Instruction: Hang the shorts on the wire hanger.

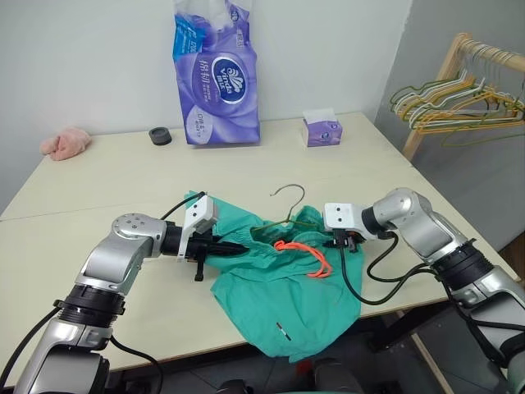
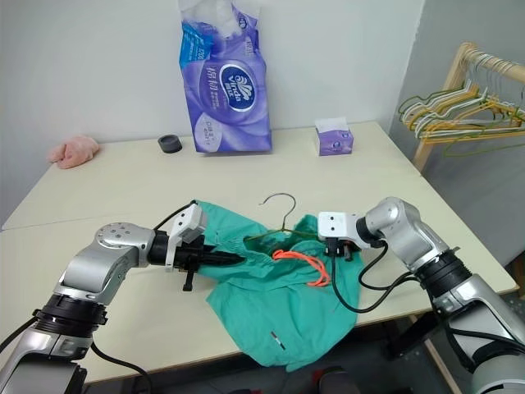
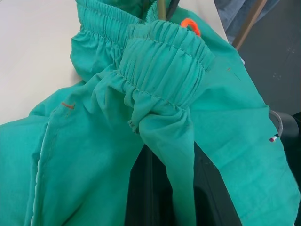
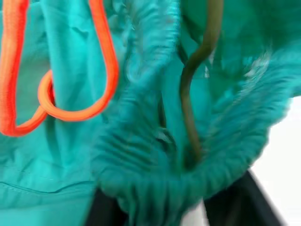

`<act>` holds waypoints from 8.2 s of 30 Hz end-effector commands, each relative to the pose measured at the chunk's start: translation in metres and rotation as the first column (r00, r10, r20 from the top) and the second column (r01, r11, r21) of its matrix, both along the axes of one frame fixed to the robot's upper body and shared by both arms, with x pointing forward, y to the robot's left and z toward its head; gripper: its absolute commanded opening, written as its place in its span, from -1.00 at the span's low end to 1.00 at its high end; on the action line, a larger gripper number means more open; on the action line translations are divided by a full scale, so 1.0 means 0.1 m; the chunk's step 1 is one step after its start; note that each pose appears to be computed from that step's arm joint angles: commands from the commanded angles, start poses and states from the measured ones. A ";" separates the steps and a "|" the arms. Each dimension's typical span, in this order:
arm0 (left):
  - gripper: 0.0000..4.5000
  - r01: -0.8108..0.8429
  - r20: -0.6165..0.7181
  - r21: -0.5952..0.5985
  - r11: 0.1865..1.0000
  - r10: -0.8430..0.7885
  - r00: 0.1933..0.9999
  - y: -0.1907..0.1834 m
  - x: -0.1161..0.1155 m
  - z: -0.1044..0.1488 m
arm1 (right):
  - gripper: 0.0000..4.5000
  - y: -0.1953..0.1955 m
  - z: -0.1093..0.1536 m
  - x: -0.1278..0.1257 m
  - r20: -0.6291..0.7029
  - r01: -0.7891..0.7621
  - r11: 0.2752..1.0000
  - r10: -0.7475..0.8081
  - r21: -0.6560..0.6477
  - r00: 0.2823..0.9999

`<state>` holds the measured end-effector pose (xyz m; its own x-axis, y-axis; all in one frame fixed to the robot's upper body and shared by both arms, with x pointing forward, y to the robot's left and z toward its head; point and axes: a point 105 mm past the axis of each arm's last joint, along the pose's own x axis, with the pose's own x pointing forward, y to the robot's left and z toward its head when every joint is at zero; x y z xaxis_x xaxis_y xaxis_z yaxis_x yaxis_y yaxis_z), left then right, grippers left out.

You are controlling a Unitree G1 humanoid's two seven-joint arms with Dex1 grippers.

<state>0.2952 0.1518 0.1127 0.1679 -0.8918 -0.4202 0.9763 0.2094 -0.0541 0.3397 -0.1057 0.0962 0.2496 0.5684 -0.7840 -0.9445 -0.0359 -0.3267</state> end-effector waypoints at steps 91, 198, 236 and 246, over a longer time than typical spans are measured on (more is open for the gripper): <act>-0.06 -0.267 0.276 -0.002 0.964 0.258 0.926 0.30 0.39 -0.03 | -1.00 -0.38 0.29 -0.46 -0.195 0.216 0.966 -0.186 0.143 0.963; 0.08 0.667 0.631 -0.376 0.643 -0.349 0.693 -2.94 -0.34 1.85 | -0.03 -3.59 1.61 -0.77 -0.407 0.747 -0.587 -0.793 0.313 -0.453; 0.08 -0.148 0.503 -0.335 0.931 0.309 0.807 -1.40 0.83 0.97 | 0.99 -1.42 2.18 -0.44 0.435 0.141 0.443 -0.896 0.885 0.084; 0.08 -0.813 0.411 -0.399 0.423 0.875 0.254 0.14 0.98 0.58 | 0.99 -0.55 1.18 -0.02 0.173 0.253 0.335 -0.847 0.908 0.502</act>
